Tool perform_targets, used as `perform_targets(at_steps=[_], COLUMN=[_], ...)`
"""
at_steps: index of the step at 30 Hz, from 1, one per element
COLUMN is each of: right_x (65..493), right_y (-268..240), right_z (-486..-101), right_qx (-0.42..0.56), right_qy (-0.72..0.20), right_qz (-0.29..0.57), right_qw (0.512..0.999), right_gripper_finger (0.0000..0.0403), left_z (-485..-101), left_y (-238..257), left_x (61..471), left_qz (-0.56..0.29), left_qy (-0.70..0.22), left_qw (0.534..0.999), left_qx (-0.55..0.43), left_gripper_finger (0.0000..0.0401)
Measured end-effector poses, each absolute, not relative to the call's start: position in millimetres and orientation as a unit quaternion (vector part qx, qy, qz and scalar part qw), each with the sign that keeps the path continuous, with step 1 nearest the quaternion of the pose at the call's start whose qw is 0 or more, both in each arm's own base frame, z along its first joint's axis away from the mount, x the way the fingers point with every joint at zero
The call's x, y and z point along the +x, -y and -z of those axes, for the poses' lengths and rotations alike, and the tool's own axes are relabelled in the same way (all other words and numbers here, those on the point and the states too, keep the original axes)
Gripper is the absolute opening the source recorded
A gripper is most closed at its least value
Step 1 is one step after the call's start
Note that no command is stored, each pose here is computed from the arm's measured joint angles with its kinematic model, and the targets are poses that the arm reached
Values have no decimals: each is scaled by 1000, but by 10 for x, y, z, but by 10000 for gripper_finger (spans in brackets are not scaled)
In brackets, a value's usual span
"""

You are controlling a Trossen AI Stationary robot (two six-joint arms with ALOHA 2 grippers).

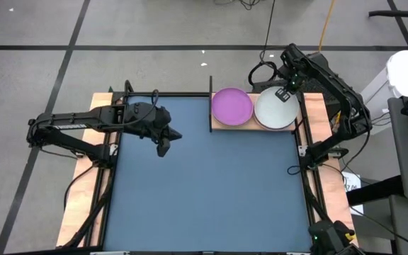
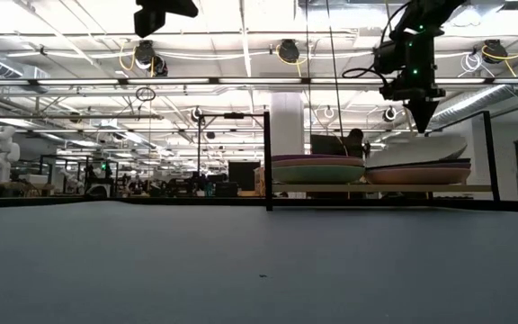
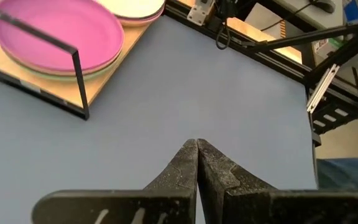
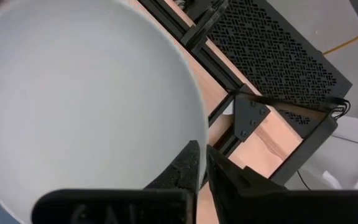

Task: Place and stack plates onto a shelf
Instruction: Stack the gray plate on top of the black plate on the shelf, then return to Home Position

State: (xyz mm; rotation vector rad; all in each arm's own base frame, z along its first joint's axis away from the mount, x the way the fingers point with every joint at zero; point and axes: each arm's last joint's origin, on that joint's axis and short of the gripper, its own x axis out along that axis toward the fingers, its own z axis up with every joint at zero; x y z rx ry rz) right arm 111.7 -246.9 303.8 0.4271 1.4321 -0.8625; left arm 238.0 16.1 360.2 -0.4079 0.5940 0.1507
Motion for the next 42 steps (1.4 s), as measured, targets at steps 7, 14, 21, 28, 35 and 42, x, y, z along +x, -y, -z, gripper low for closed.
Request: perform_targets(at_steps=[7, 14, 21, 28, 35, 42], right_x=[1129, 1144, 1182, 1173, 1190, 1182], right_y=[2495, 2515, 2389, 2170, 1846, 1524], right_z=[-3044, -3074, -3261, -3524, -3745, -3928], right_qx=[176, 172, 177, 203, 219, 187], right_qy=[-624, -604, -537, -440, -378, -344], right_qz=[382, 398, 402, 383, 362, 334], right_qw=[658, 669, 720, 787, 823, 858], right_gripper_finger=[17, 18, 18, 14, 1, 0], left_z=[-3613, -3615, -3648, -3679, -3717, -3509], left_y=[-166, -191, -212, -234, -439, -499], left_x=[2387, 2387, 2405, 2374, 2164, 1940], left_qz=[-64, -95, -112, -98, -57, -55], left_qy=[-287, -283, -267, -265, -242, -208], left_qw=[945, 949, 956, 959, 969, 977], left_qx=[-145, -100, -39, 11, 14, 1], left_gripper_finger=[4, 4, 4, 4, 3, 3])
